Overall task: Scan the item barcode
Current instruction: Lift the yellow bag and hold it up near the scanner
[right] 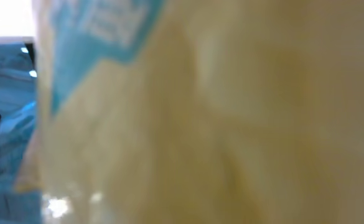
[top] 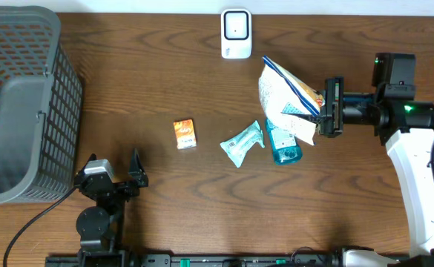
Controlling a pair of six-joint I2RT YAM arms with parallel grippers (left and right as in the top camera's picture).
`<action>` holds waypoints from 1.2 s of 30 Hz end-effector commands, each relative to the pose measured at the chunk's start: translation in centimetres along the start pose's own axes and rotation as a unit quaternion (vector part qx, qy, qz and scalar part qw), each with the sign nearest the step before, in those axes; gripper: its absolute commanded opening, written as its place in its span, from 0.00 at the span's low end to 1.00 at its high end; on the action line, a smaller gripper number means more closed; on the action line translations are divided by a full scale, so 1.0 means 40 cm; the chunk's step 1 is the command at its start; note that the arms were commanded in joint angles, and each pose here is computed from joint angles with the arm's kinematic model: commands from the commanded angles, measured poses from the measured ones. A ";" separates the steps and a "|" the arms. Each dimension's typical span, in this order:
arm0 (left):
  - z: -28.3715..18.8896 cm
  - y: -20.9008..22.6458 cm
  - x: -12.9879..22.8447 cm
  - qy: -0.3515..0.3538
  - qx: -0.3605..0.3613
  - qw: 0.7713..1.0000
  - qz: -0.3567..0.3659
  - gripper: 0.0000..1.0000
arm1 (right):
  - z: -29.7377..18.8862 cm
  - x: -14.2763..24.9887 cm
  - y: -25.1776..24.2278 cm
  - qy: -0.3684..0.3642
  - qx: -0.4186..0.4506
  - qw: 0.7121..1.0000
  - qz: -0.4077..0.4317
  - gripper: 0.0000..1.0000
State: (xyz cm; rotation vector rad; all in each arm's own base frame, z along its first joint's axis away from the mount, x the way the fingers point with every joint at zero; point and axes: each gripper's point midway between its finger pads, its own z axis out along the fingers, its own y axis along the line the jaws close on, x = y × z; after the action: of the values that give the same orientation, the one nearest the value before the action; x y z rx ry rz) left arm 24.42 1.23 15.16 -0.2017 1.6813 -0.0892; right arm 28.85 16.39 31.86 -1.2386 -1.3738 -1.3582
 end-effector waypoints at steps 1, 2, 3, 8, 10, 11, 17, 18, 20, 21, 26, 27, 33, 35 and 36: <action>0.006 0.012 0.048 0.026 -0.009 1.000 -0.014 0.98 | -0.005 -0.047 0.034 -0.069 -0.034 0.997 -0.013 0.06; 0.006 0.013 0.049 0.027 -0.009 0.999 -0.013 0.98 | -0.005 -0.060 0.041 -0.086 -0.038 0.995 -0.043 0.03; 0.007 0.013 0.051 0.029 -0.010 0.999 -0.013 0.98 | -0.006 -0.066 0.046 -0.096 -0.039 0.992 -0.079 0.01; 0.007 0.013 0.053 0.031 -0.010 0.999 -0.013 0.98 | -0.007 -0.037 0.094 -0.099 -0.040 0.934 -0.342 0.01; 0.007 0.013 0.053 0.031 -0.010 0.999 -0.013 0.98 | -0.004 -0.008 0.128 -0.101 -0.044 0.866 -0.489 0.02; 0.007 0.013 0.053 0.031 -0.010 0.999 -0.013 0.98 | 0.000 0.004 0.135 -0.099 -0.043 0.838 -0.536 0.02; 0.007 0.013 0.053 0.031 -0.010 0.999 -0.013 0.98 | 0.069 0.121 0.049 0.037 -0.012 0.497 -0.867 0.01; 0.007 0.013 0.053 0.031 -0.010 0.999 -0.013 0.98 | 0.083 0.142 0.005 0.088 -0.015 0.419 -0.904 0.01; 0.007 0.013 0.053 0.031 -0.010 0.999 -0.013 0.98 | 0.113 0.147 -0.036 0.118 -0.019 0.335 -0.935 0.01; 0.007 0.013 0.053 0.031 -0.010 0.999 -0.013 0.98 | 0.132 0.147 -0.056 0.132 -0.024 0.280 -0.951 0.01; 0.007 0.013 0.053 0.031 -0.010 0.999 -0.013 0.98 | 0.194 0.165 -0.123 0.180 -0.048 0.118 -0.975 0.01; 0.007 0.013 0.053 0.031 -0.010 0.999 -0.013 0.98 | 0.205 0.172 -0.137 0.189 -0.055 0.085 -0.977 0.01; 0.007 0.013 0.053 0.031 -0.010 0.999 -0.013 0.98 | 0.259 0.246 -0.199 0.226 -0.112 -0.129 -0.959 0.01; 0.007 0.013 0.053 0.031 -0.010 0.999 -0.013 0.98 | 0.266 0.278 -0.213 0.227 -0.133 -0.196 -0.945 0.01; 0.007 0.013 0.053 0.031 -0.010 0.999 -0.013 0.98 | 0.267 0.296 -0.217 0.225 -0.145 -0.237 -0.934 0.01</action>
State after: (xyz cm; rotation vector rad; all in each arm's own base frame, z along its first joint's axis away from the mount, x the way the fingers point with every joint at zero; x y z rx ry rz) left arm 24.47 1.23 14.79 -0.2195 1.6959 -0.1024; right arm 20.85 28.79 39.22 -1.5944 0.5953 1.1767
